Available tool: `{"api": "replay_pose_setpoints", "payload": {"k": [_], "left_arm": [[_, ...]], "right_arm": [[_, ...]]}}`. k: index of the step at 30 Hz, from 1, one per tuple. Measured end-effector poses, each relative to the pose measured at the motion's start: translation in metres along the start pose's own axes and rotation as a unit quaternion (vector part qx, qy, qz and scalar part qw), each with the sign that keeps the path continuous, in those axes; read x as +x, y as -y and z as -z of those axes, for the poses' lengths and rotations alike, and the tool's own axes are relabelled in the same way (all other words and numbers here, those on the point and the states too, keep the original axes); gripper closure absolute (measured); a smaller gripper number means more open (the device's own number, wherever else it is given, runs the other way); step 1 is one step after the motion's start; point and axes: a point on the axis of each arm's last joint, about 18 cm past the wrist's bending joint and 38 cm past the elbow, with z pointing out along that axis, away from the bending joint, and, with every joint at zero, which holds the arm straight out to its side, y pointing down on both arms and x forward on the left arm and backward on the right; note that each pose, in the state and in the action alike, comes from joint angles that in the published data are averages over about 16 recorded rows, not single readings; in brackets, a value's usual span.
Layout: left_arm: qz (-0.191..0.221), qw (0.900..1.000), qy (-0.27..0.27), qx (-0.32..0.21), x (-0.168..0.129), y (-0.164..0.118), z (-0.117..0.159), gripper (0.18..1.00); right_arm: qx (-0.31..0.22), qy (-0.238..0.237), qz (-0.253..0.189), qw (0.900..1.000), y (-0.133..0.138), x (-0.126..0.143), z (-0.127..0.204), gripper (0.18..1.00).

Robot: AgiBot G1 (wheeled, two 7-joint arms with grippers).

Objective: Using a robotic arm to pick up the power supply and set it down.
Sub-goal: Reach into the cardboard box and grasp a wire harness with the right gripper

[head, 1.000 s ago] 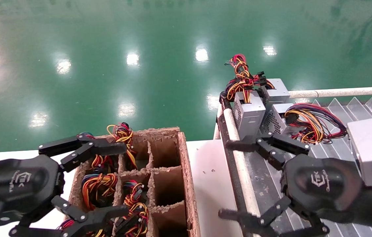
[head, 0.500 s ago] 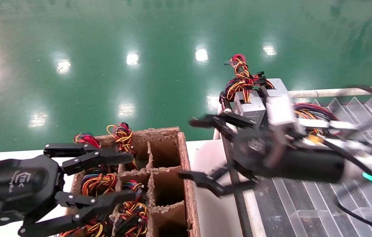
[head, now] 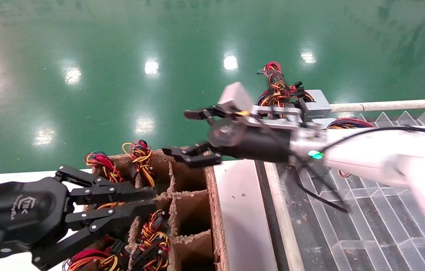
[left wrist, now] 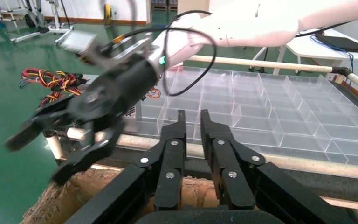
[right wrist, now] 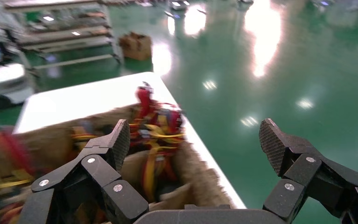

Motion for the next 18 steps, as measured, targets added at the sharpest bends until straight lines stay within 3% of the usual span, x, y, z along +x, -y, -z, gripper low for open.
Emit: {"api": "replay_pose_setpoints", "payload": {"k": [7,18], "left_arm": [[0.000,1.0000,0.000,0.000,0.000,0.000,0.000,0.932],[0.000,1.0000,0.000,0.000,0.000,0.000,0.000,0.990]], "right_arm": [[-0.019,-0.020,-0.011,1.000,-0.009,0.004,-0.039,0.179],[-0.024,0.002,-0.030,0.999,-0.021,-0.016,-0.066,0.180]]}}
